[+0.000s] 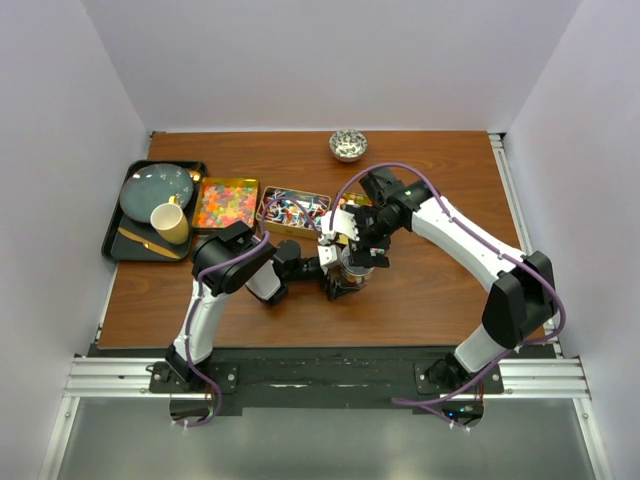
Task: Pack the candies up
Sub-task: Screw the bottle lid onto the packing bottle.
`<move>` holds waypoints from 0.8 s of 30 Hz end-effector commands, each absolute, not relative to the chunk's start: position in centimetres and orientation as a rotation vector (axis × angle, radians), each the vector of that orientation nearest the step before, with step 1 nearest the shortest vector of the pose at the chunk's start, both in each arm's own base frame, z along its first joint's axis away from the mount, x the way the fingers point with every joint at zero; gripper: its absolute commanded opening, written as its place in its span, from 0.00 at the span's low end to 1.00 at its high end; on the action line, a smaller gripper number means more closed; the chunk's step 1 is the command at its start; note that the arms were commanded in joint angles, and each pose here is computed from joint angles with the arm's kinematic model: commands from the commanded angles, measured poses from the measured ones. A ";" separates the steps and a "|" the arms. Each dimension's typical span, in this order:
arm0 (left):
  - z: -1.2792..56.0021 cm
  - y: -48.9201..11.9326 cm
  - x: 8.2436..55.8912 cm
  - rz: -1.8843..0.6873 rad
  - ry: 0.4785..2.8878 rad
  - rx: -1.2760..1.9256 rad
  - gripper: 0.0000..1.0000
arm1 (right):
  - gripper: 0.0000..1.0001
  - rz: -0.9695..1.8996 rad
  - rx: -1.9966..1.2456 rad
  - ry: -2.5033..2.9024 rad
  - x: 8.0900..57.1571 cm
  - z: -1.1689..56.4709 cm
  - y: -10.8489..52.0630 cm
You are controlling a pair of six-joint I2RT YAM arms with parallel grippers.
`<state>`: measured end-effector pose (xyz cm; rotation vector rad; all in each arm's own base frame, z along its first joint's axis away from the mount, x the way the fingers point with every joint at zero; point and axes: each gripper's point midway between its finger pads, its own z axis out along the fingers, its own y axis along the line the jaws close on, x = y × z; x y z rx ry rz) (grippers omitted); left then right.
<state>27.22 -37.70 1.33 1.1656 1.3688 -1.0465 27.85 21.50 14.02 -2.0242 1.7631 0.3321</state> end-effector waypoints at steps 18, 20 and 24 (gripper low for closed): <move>-4.8 -35.6 25.6 -1.042 1.622 1.218 0.00 | 0.99 0.542 -2.412 1.542 26.2 12.6 22.0; -4.8 -35.6 25.7 -1.042 1.624 1.216 0.00 | 0.99 0.539 -2.423 1.536 26.1 12.4 21.8; -5.0 -35.6 25.5 -1.045 1.627 1.219 0.00 | 0.99 0.474 -2.402 1.523 26.6 12.0 21.9</move>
